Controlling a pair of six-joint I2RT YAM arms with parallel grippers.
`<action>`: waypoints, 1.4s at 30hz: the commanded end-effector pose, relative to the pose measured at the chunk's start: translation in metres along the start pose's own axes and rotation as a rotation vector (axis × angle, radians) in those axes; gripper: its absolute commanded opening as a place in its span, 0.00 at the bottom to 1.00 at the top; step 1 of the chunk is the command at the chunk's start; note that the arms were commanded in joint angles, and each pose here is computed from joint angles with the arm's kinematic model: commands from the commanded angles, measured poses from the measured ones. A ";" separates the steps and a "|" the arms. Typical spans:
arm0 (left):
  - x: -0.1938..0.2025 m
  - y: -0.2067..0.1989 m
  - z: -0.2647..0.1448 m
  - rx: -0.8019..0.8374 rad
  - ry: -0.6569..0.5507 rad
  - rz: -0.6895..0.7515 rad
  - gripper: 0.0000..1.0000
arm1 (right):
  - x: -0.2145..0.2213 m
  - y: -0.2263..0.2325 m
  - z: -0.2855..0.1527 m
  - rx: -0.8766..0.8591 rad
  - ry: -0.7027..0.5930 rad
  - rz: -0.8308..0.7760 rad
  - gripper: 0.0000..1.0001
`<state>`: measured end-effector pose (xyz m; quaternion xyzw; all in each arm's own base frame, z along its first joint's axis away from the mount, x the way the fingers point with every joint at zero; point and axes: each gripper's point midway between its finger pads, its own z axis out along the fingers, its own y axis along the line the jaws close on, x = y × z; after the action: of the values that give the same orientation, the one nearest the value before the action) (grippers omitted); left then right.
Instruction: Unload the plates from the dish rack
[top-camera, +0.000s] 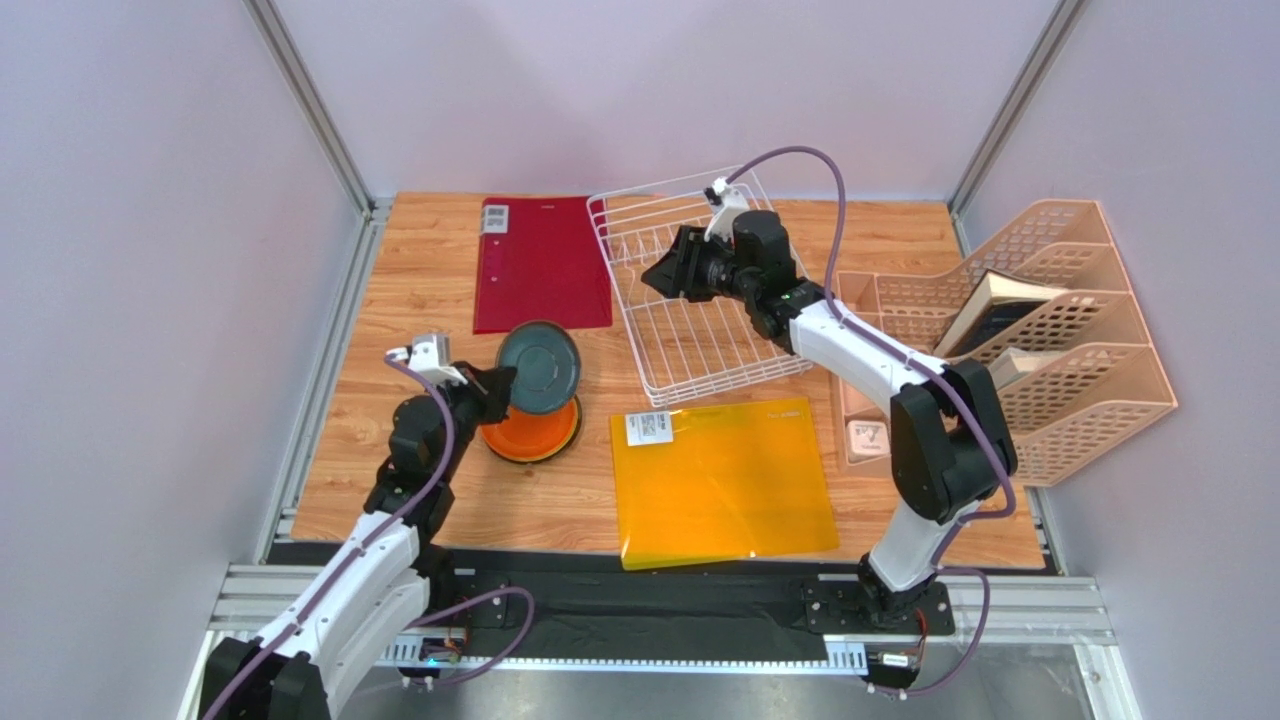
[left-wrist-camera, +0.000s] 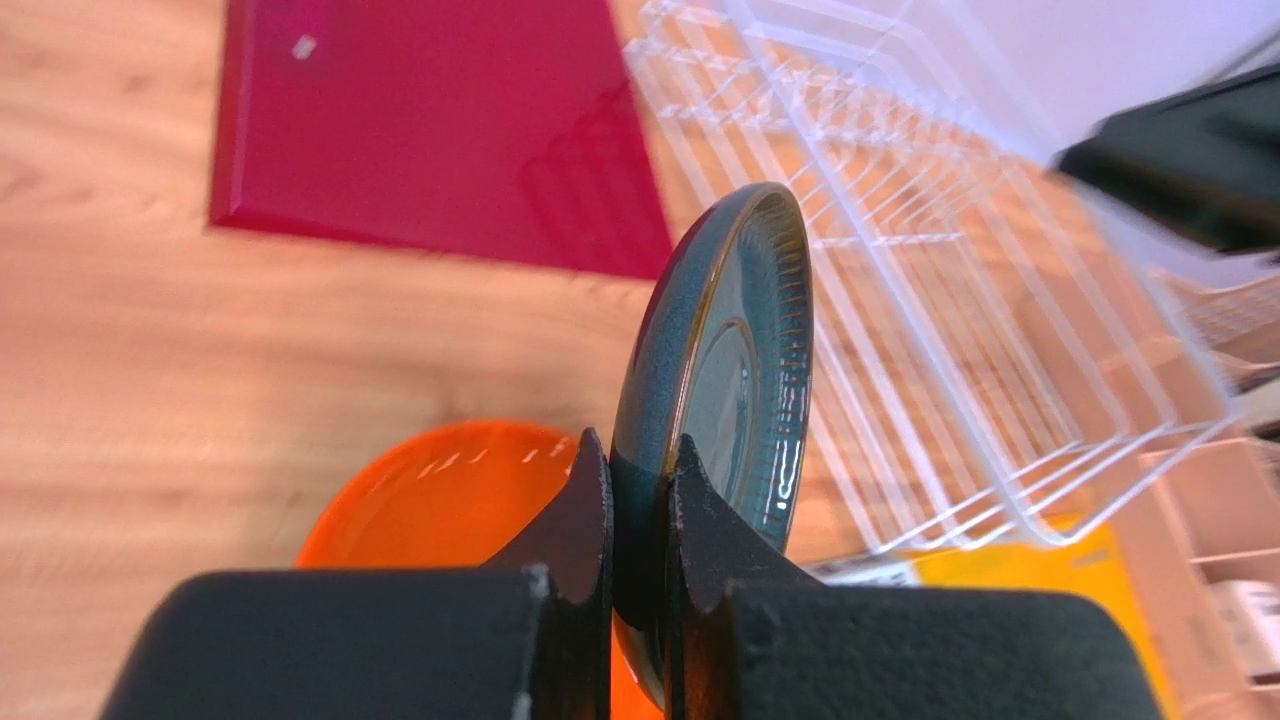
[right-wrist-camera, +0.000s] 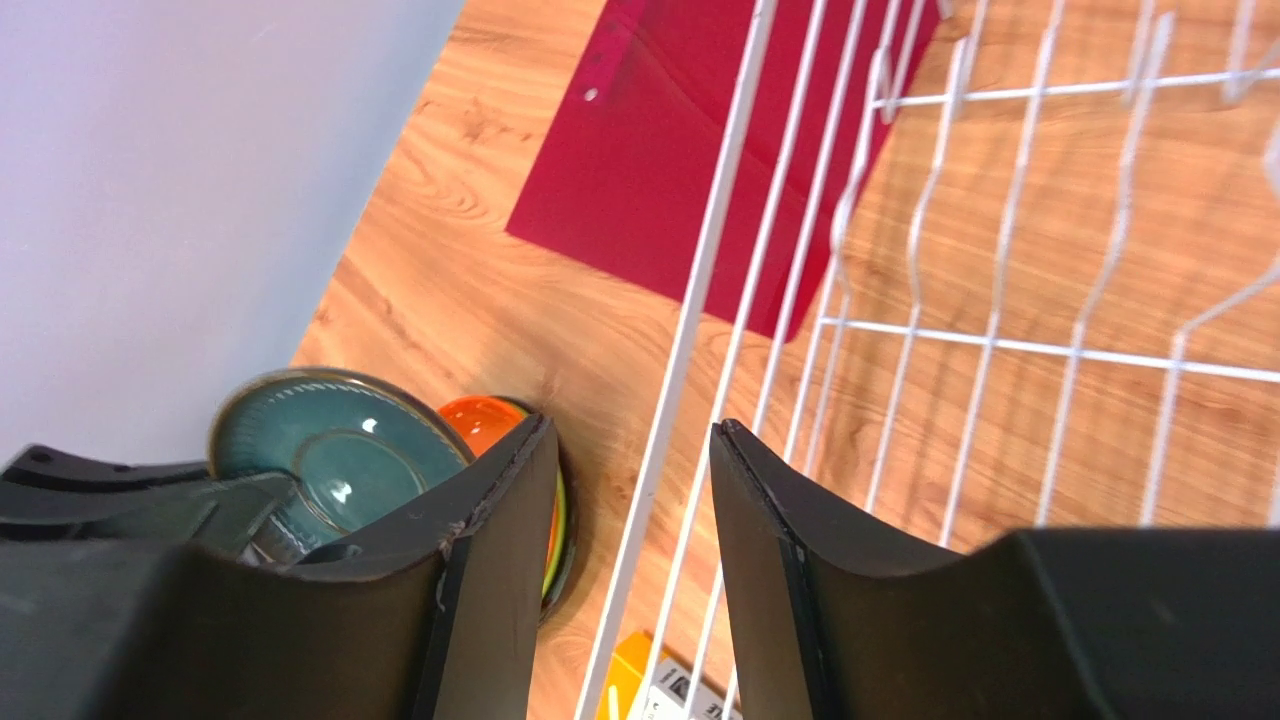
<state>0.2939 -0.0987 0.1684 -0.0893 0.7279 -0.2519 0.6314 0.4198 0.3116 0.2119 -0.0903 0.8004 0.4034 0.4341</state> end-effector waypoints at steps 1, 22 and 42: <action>0.001 0.020 -0.004 -0.096 -0.014 0.022 0.00 | -0.040 0.006 -0.025 0.038 -0.117 -0.077 0.47; 0.045 0.055 -0.019 -0.281 0.148 -0.055 0.00 | -0.044 -0.021 -0.037 0.108 -0.140 -0.054 0.47; 0.063 0.073 -0.032 -0.357 0.201 -0.028 0.36 | -0.036 -0.038 -0.030 0.155 -0.115 -0.043 0.47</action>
<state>0.2659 -0.0593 0.0783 -0.1884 0.8193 -0.1455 0.5216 0.4339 0.2602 0.2190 -0.0493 0.8090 0.3409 0.4764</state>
